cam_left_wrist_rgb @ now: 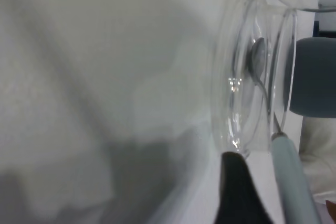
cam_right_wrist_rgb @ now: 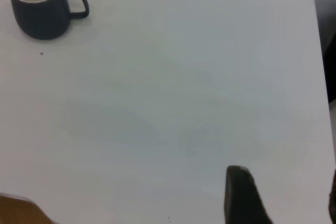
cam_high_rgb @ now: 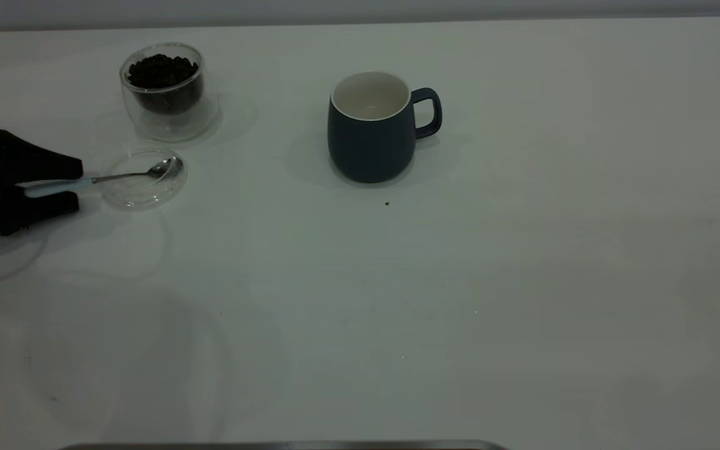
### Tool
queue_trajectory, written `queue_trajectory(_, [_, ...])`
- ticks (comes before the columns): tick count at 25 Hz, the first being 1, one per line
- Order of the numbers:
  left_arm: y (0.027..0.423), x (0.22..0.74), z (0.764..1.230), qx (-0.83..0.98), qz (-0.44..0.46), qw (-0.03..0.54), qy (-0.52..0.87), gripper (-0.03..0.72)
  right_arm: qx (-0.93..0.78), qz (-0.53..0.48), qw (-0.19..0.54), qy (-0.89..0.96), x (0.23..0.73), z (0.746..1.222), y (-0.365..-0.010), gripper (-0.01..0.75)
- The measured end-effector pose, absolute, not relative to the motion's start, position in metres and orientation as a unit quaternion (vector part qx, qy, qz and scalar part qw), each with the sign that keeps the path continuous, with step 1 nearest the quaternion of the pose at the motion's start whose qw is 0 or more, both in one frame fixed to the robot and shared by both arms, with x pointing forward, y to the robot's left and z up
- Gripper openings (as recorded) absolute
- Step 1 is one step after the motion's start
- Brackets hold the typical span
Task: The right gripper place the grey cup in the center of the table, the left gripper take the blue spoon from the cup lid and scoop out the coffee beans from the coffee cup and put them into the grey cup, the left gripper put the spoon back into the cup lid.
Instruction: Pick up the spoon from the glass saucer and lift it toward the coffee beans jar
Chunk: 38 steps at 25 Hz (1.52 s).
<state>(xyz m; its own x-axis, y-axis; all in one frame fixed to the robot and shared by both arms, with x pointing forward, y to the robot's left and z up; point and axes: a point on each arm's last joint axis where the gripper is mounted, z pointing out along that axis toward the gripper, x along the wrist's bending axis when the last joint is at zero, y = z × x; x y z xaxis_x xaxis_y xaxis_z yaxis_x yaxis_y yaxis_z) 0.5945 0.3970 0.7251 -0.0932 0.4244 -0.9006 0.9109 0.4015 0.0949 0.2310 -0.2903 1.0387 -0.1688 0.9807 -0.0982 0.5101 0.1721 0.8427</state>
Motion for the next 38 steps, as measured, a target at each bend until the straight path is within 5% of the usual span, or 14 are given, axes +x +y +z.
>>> queue_trajectory(12, [0.397,0.595,0.726,0.478,-0.263,0.471,0.693,0.147,0.545,0.342,0.344,0.684,0.231,1.039,-0.290,0.363])
queue_trajectory(38, [0.415,0.598,0.783,0.536,-0.247,0.470,0.657,0.123,0.545,0.342,0.344,0.684,0.231,1.039,-0.290,0.363])
